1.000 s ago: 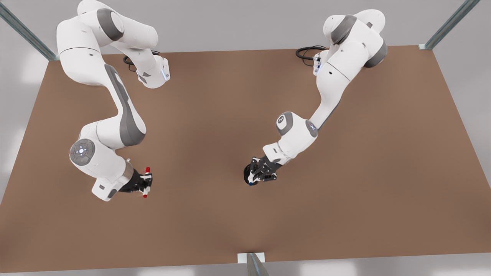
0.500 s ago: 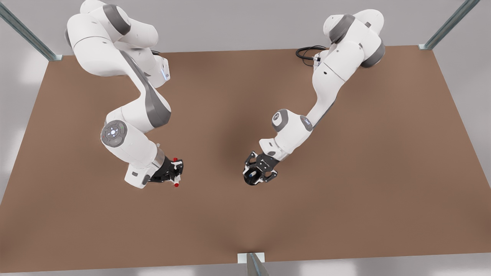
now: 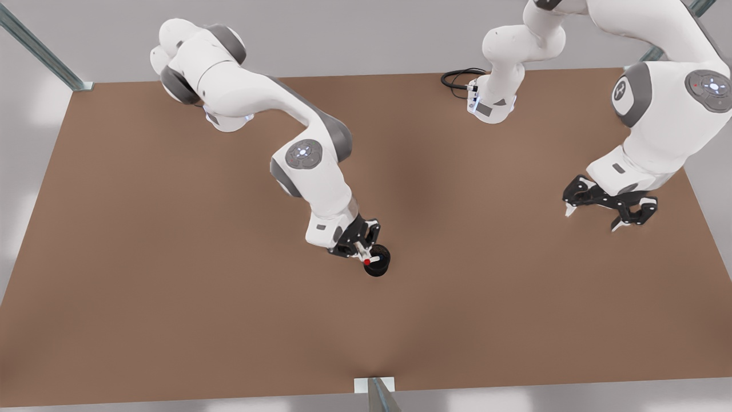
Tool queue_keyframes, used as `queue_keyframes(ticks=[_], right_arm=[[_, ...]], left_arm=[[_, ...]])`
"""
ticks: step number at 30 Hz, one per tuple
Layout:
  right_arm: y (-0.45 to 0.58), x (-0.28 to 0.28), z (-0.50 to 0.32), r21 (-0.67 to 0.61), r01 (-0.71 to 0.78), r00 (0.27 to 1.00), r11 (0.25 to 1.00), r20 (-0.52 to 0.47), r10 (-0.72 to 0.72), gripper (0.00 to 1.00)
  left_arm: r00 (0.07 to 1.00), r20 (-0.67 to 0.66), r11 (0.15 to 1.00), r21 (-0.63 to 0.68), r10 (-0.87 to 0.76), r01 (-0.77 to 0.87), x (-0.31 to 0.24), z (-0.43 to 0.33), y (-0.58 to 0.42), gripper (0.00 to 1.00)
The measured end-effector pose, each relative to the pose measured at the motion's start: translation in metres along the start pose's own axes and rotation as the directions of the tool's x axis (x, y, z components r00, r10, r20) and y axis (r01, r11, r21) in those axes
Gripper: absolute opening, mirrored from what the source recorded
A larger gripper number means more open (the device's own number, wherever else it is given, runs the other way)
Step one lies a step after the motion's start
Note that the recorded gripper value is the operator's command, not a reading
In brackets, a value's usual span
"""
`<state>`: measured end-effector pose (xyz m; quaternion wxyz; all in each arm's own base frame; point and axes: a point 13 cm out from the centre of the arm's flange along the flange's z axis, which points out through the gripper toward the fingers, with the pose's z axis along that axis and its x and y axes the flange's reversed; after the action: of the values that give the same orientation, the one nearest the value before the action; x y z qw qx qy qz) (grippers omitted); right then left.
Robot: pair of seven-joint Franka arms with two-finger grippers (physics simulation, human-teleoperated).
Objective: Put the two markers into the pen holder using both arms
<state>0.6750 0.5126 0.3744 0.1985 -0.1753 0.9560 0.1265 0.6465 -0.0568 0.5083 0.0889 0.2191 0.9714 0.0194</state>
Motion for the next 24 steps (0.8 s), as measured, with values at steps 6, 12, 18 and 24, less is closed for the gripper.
queue_keyframes(ticks=[6, 12, 18, 24], right_arm=[[0.004, 0.001, 0.050, -0.022, -0.088, 0.995, 0.996, 0.042, 0.089, 0.28], [0.025, 0.012, 0.076, -0.021, -0.097, 0.992, 0.995, 0.073, 0.099, 0.28], [0.018, 0.022, 0.098, 0.007, -0.108, 0.990, 0.994, 0.090, 0.107, 0.28], [0.012, 0.054, 0.133, 0.031, -0.107, 0.992, 0.994, 0.067, 0.105, 0.28]], left_arm=[[0.976, -0.189, 0.992, 0.049, -0.109, 0.120, 0.039, 0.030, -0.009, 1.00], [0.941, -0.289, 0.979, 0.048, -0.177, 0.199, 0.054, 0.059, -0.011, 1.00], [0.918, -0.317, 0.965, 0.031, -0.237, 0.260, 0.061, 0.063, -0.008, 1.00], [0.902, -0.326, 0.952, 0.020, -0.282, 0.305, 0.062, 0.072, -0.002, 1.00]])
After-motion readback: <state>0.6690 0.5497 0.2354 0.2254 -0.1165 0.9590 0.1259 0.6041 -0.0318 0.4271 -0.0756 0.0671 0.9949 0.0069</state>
